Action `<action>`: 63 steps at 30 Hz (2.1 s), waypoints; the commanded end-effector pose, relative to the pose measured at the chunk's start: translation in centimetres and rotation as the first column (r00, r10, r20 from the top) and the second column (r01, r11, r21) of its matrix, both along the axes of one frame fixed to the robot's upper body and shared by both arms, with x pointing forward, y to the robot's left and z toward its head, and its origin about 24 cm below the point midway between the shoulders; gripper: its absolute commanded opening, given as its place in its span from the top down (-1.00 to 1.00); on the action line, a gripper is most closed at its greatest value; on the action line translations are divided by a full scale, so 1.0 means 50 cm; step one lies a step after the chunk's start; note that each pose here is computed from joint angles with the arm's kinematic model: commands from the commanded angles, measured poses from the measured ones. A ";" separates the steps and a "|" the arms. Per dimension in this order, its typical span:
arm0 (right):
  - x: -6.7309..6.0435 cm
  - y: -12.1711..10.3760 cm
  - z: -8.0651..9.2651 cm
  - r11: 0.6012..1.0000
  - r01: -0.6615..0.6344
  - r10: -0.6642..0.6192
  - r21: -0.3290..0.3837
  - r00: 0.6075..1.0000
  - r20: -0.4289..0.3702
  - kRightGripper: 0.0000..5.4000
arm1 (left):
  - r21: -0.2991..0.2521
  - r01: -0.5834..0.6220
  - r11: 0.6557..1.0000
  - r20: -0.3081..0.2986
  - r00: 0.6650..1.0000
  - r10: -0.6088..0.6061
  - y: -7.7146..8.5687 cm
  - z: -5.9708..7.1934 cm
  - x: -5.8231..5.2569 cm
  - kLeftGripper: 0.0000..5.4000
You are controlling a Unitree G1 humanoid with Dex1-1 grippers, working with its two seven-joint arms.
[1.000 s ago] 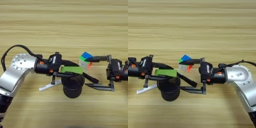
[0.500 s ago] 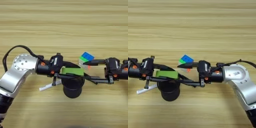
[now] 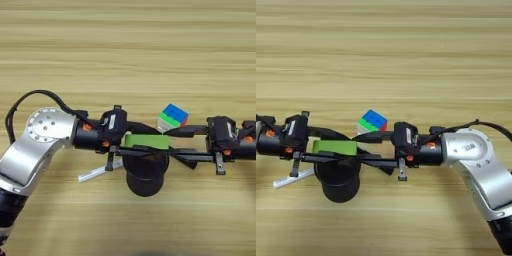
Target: Move the objects on the table
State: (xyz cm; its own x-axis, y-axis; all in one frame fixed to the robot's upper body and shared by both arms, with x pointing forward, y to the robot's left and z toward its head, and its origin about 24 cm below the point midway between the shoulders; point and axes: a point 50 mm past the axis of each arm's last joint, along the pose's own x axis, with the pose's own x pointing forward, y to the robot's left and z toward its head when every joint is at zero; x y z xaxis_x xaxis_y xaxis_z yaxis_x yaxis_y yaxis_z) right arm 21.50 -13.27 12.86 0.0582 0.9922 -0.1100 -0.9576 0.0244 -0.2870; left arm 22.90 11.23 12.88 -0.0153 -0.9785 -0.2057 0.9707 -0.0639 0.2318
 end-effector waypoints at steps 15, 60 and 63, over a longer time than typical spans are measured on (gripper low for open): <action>-0.001 0.005 0.000 1.000 -0.019 0.019 -0.011 1.000 -0.003 0.49 | -0.027 0.021 0.999 0.048 0.999 -0.020 -0.016 0.021 0.000 0.24; 0.014 -0.043 -0.001 0.994 0.109 -0.109 0.025 0.994 -0.002 0.49 | -0.253 -0.235 0.939 0.043 0.966 0.253 0.028 0.057 0.043 -1.00; 0.016 -0.064 -0.003 0.986 0.162 -0.161 0.039 0.987 -0.007 0.49 | -0.290 -0.318 0.903 0.021 0.941 0.338 0.039 0.050 0.053 -1.00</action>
